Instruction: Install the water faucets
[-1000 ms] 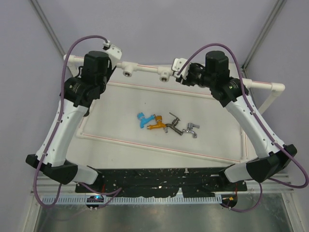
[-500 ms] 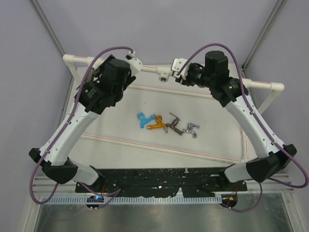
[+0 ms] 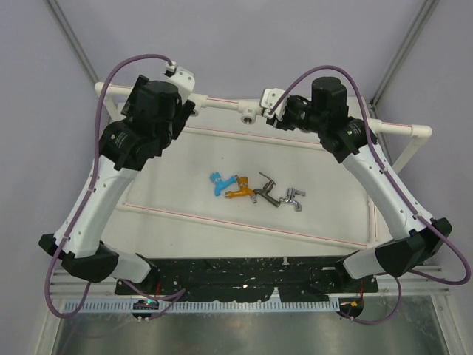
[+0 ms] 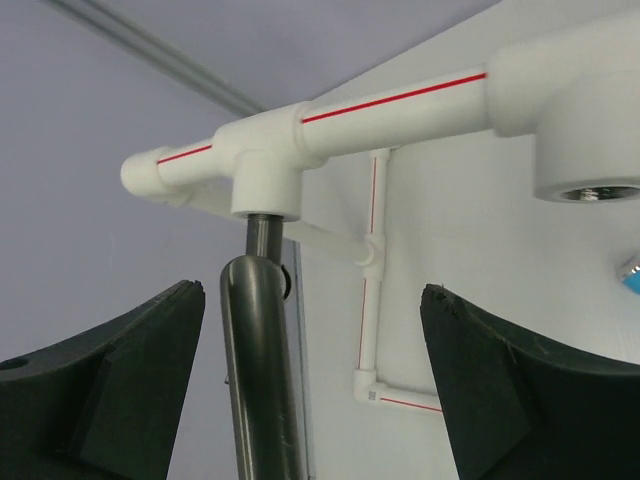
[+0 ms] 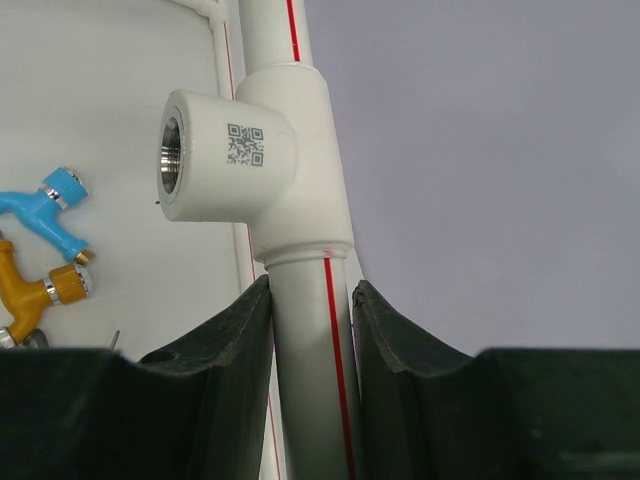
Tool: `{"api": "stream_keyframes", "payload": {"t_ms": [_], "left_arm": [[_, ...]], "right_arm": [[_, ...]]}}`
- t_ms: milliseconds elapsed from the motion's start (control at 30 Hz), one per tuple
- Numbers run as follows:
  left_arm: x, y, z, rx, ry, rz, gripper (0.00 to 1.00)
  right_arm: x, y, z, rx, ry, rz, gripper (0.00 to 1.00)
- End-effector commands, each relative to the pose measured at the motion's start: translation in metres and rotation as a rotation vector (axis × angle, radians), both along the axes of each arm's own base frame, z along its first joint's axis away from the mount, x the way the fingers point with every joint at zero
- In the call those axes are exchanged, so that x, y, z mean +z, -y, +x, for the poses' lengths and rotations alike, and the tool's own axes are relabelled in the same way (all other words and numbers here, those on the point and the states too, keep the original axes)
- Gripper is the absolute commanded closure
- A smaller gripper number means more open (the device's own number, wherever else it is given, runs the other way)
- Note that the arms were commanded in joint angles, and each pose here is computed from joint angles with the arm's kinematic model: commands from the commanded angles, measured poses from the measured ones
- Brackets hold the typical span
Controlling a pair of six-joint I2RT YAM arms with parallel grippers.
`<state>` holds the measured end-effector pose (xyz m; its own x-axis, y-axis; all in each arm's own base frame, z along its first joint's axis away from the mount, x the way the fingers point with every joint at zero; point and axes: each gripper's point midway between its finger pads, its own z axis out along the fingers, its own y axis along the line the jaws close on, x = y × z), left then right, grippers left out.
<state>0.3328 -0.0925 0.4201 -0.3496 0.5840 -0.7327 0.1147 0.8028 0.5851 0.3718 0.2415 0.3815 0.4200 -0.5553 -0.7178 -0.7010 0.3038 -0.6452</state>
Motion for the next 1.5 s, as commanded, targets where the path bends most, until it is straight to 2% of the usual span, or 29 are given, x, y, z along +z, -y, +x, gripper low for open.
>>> {"api": "stream_keyframes", "payload": {"t_ms": [0,233,433,600,700,733,767,967,1133,1233,1333,1400,1467], "left_arm": [[0.004,-0.030,0.000,0.158,0.038,-0.073,0.09],[-0.007,-0.044,0.011,0.177,0.023,-0.067,0.13],[-0.013,-0.054,0.019,0.137,-0.036,0.080,0.25],[-0.019,-0.046,0.021,0.016,-0.098,0.182,0.53],[-0.021,-0.043,0.019,-0.044,-0.129,0.243,0.78],[-0.021,-0.043,0.017,-0.058,-0.135,0.265,0.93],[-0.020,-0.043,0.016,-0.080,-0.142,0.299,1.00],[-0.032,-0.028,0.006,-0.249,-0.188,0.560,1.00],[-0.068,-0.014,0.006,-0.313,-0.269,0.764,1.00],[-0.079,-0.010,0.008,-0.313,-0.285,0.805,1.00],[-0.059,-0.008,0.011,-0.280,-0.210,0.745,1.00],[-0.040,-0.010,0.012,-0.254,-0.150,0.711,0.91],[-0.021,-0.013,0.013,-0.219,-0.093,0.662,0.72]], "right_arm": [[-0.064,-0.020,-0.015,0.050,-0.267,-0.002,0.95],[-0.067,-0.020,-0.015,0.050,-0.273,-0.006,0.95],[-0.068,-0.019,-0.015,0.048,-0.271,-0.009,0.95],[-0.067,-0.019,-0.016,0.050,-0.269,-0.007,0.95],[-0.068,-0.019,-0.016,0.048,-0.267,-0.010,0.95],[-0.068,-0.019,-0.016,0.048,-0.268,-0.010,0.95],[-0.067,-0.018,-0.016,0.049,-0.266,-0.011,0.95],[-0.067,-0.020,-0.016,0.055,-0.270,-0.007,0.95],[-0.066,-0.021,-0.015,0.057,-0.268,-0.004,0.95],[-0.066,-0.020,-0.016,0.055,-0.266,-0.004,0.95],[-0.066,-0.020,-0.015,0.053,-0.262,-0.006,0.95],[-0.065,-0.020,-0.014,0.051,-0.262,-0.005,0.95],[-0.063,-0.021,-0.014,0.053,-0.262,-0.002,0.95]]}}
